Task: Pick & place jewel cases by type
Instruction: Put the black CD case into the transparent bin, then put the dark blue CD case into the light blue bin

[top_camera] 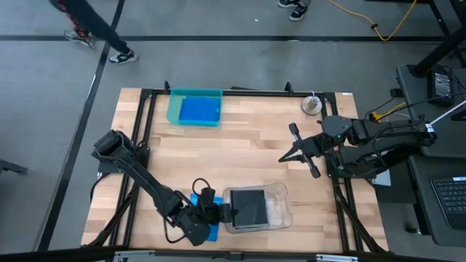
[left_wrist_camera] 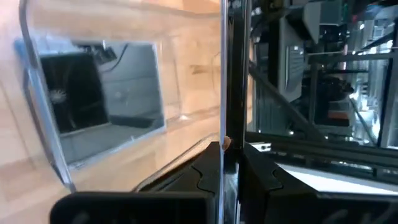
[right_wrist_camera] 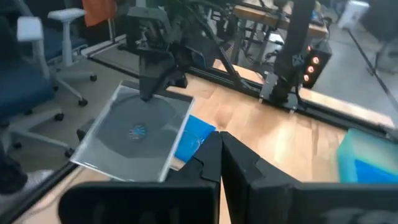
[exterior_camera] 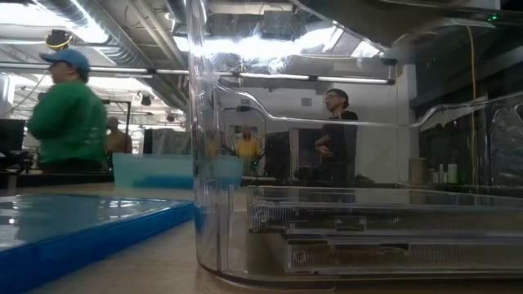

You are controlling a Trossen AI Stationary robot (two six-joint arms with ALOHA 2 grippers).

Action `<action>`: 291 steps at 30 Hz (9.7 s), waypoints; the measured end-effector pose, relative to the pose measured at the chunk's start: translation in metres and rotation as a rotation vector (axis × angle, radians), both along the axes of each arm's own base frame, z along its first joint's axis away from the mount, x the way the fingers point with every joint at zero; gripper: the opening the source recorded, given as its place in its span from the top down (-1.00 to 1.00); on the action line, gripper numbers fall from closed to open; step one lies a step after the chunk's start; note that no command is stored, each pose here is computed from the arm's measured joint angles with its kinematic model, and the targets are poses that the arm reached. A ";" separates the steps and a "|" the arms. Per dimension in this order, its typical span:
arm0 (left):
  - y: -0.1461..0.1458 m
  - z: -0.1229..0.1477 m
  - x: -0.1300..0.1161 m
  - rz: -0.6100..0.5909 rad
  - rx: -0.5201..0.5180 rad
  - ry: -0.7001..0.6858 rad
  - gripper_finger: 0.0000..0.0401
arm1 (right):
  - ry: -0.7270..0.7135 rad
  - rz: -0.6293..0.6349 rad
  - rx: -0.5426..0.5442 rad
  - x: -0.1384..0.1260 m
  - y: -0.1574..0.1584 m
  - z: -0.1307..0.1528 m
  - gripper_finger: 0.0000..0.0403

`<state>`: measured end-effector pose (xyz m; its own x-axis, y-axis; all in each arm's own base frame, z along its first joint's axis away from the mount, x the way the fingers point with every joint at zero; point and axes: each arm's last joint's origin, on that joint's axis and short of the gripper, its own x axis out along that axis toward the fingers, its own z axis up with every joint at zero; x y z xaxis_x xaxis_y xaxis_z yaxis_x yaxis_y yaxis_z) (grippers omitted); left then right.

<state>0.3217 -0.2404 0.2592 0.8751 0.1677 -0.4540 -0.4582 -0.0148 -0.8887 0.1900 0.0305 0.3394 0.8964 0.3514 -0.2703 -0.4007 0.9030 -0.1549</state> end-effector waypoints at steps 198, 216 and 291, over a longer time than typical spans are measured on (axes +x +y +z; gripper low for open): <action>0.286 -0.096 -0.087 -0.251 0.284 0.484 -0.13 | 0.733 -0.582 0.287 0.100 -0.109 -0.205 0.96; 0.295 -0.129 -0.086 -0.250 0.246 0.425 -0.19 | 0.798 -0.525 0.298 0.127 -0.093 -0.225 0.96; 0.335 0.021 -0.050 -0.220 0.809 -0.306 0.98 | 0.259 -0.798 0.052 0.005 -0.112 -0.039 0.96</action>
